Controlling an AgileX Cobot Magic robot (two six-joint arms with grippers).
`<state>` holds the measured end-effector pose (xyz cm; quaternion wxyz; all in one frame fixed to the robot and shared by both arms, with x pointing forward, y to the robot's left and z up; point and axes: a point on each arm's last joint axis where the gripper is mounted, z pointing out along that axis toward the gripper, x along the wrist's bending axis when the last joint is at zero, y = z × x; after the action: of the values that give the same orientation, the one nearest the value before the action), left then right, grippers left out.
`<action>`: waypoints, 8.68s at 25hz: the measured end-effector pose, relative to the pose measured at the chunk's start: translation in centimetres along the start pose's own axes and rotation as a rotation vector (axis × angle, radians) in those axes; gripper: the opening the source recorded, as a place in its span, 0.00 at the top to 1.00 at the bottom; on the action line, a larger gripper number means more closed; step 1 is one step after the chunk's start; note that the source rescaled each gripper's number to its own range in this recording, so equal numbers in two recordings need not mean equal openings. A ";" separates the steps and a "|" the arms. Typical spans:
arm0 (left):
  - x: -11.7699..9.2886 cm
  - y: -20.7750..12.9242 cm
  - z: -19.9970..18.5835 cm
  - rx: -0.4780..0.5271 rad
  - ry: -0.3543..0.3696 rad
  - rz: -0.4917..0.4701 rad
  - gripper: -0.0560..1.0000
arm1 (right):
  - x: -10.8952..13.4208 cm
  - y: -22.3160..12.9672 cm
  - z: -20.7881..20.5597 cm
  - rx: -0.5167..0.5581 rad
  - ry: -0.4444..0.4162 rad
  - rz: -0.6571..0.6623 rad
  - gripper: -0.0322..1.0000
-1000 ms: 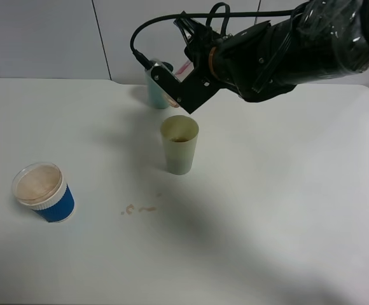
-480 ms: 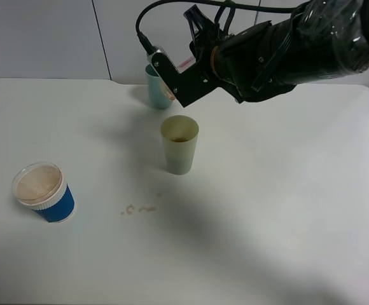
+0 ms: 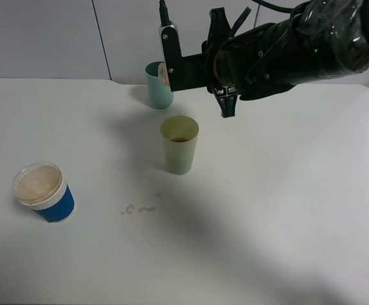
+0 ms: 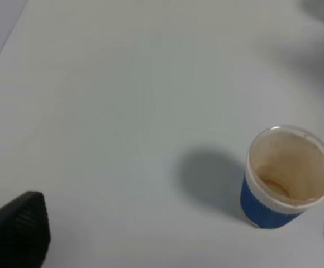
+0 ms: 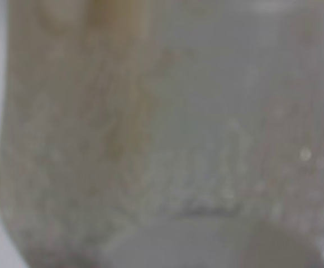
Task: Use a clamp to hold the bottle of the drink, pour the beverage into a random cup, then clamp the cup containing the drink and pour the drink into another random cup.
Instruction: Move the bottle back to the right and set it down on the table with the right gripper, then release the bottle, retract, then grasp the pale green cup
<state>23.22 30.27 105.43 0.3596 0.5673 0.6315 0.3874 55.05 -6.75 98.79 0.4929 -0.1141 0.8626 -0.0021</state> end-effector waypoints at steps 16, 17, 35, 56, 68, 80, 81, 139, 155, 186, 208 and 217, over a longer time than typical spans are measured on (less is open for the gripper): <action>0.0 0.0 0.0 0.000 0.000 0.000 0.00 | 1.4 0.3 -0.1 0.014 0.169 0.681 0.97; 0.0 0.0 0.0 0.000 0.000 0.000 0.00 | 1.5 0.3 -0.1 0.016 0.182 0.712 0.97; 0.0 0.0 0.0 0.000 0.000 0.000 0.00 | 2.7 -5.6 3.0 -0.043 0.294 1.101 0.97; 0.0 0.0 0.0 0.000 0.000 0.000 0.00 | 6.3 -7.5 4.3 -0.219 0.375 1.159 0.97; 0.0 0.0 0.0 0.000 -0.001 0.000 0.00 | 6.5 -9.6 5.9 -0.275 0.314 1.238 0.97; 0.0 0.0 0.0 0.000 -0.001 0.000 0.00 | 7.9 -9.4 8.2 -0.402 0.215 1.251 0.97; 0.0 0.0 0.0 0.000 -0.001 0.000 0.00 | 8.1 -9.4 8.3 -0.406 0.207 1.247 0.97; 0.0 0.0 0.0 0.000 -0.001 0.000 0.00 | 11.1 -10.3 11.4 -0.371 -0.022 1.420 0.97; 0.0 0.0 0.0 0.000 -0.001 0.000 0.00 | 11.7 -10.2 11.8 -0.384 -0.043 1.434 0.97; 0.0 0.0 0.0 0.000 -0.001 0.000 0.00 | 12.1 -10.4 11.9 -0.368 -0.049 1.489 0.32; 0.0 0.0 0.0 0.000 -0.001 0.000 0.00 | 8.7 -11.3 9.6 -0.245 0.037 1.516 0.00; 0.0 0.0 0.0 0.000 -0.001 0.000 0.00 | 6.3 -11.7 7.8 -0.252 0.014 1.487 0.00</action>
<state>23.22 30.26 105.43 0.3599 0.5674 0.6315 0.3871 60.92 -18.53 90.77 0.3421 0.4427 0.7092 0.4290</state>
